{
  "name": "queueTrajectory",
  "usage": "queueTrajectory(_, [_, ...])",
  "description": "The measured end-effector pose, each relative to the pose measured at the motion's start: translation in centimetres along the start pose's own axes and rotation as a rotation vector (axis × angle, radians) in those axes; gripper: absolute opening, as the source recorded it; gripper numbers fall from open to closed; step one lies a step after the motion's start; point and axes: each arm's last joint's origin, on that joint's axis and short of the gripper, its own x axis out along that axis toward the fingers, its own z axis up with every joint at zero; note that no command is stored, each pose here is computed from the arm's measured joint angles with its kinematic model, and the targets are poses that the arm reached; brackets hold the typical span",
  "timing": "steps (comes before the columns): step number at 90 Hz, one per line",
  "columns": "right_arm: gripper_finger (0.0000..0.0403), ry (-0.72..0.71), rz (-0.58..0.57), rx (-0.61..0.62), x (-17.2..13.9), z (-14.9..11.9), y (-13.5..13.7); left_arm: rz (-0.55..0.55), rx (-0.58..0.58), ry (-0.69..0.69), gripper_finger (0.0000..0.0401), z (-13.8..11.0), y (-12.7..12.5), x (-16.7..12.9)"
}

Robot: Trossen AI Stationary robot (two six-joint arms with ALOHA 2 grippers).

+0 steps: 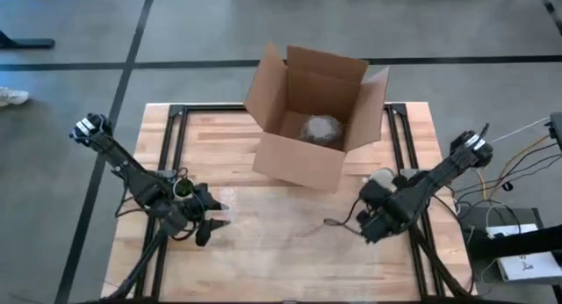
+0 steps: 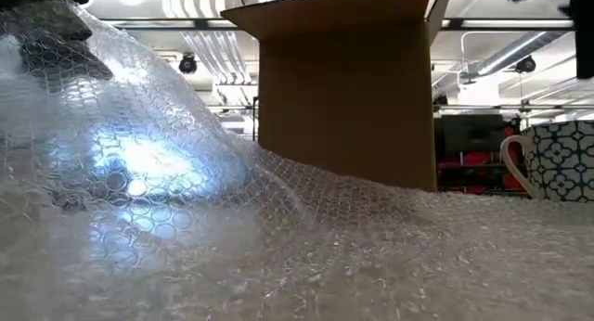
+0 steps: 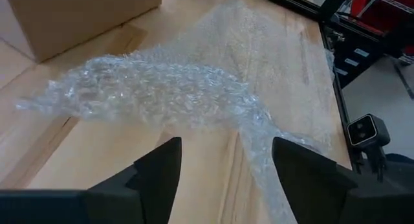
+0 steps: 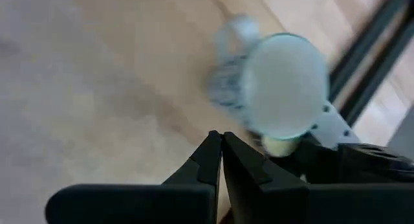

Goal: Wrap mug
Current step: Wrap the blue patterned mug with the bubble wrap

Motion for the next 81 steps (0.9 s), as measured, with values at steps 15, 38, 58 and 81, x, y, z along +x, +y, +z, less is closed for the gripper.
queueTrajectory(15, [0.0011, 0.052, 0.015, 0.052, 1.3, 0.6, -2.2, 0.001, 0.001, 0.001, 0.0244, 0.0, 0.0, 0.0])
queueTrajectory(38, [0.0118, 0.071, 0.091, 0.106, 0.9, 1.5, -3.7, 0.005, 0.004, 0.004, 0.0255, -0.1, 0.0, 0.1])
queueTrajectory(58, [0.0173, 0.069, 0.184, 0.054, 1.9, 2.8, -3.4, 0.005, 0.005, 0.004, 0.0254, -0.1, 0.0, 0.1])
queueTrajectory(81, [0.0162, 0.102, 0.175, 0.026, 5.2, 4.4, -3.1, 0.004, 0.004, 0.004, 0.0243, -0.1, 0.0, 0.1])
